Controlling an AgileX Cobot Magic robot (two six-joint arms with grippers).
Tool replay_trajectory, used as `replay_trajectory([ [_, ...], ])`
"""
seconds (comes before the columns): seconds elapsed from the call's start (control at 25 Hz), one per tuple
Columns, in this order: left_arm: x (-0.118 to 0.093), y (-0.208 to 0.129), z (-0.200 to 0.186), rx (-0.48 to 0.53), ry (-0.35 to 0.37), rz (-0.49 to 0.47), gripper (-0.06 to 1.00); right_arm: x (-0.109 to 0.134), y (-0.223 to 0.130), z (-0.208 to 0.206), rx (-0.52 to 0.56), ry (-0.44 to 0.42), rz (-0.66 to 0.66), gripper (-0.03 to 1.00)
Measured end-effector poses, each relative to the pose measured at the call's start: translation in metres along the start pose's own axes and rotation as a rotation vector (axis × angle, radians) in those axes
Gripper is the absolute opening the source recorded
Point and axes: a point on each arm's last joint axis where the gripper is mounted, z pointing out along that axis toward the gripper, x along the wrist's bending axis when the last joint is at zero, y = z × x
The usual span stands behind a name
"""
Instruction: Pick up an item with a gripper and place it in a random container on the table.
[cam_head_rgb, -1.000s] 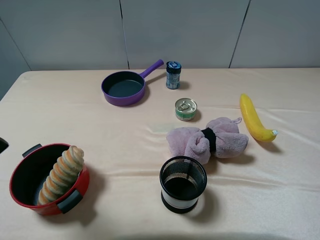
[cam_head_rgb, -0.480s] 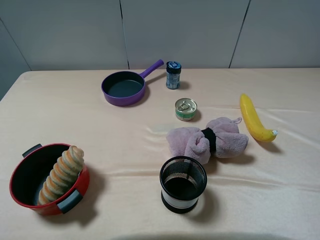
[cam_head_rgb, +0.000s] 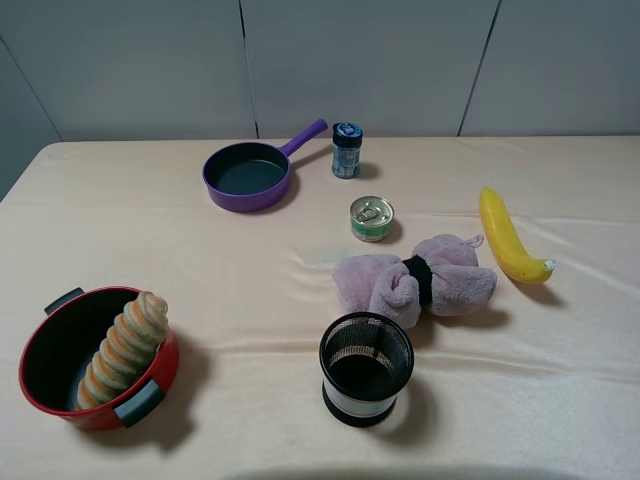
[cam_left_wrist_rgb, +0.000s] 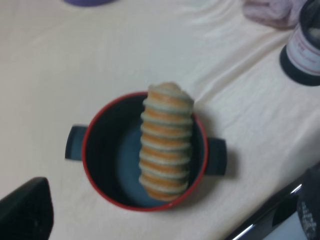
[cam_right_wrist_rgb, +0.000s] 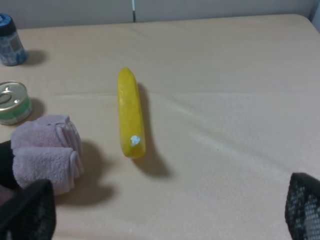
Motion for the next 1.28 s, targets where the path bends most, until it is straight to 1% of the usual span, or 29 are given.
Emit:
replay_trajectory([
  [0.12, 0.0, -0.014, 0.008, 0.007, 0.049, -0.058, 0.99, 0.0, 0.0, 0.0, 0.0, 0.0, 0.0, 0.69],
  [0.4, -0.003, -0.037, 0.023, -0.047, 0.161, -0.179, 0.99, 0.0, 0.0, 0.0, 0.0, 0.0, 0.0, 0.69],
  [0.56, -0.006, -0.046, 0.029, -0.104, 0.22, -0.233, 0.99, 0.0, 0.0, 0.0, 0.0, 0.0, 0.0, 0.69],
  [0.76, -0.011, -0.052, 0.023, -0.192, 0.296, -0.266, 0.99, 0.0, 0.0, 0.0, 0.0, 0.0, 0.0, 0.69],
  [0.88, -0.012, -0.052, 0.023, -0.2, 0.309, -0.277, 0.99, 0.0, 0.0, 0.0, 0.0, 0.0, 0.0, 0.69],
  [1.28, -0.012, -0.052, 0.023, -0.2, 0.311, -0.28, 0.99, 0.0, 0.0, 0.0, 0.0, 0.0, 0.0, 0.69],
])
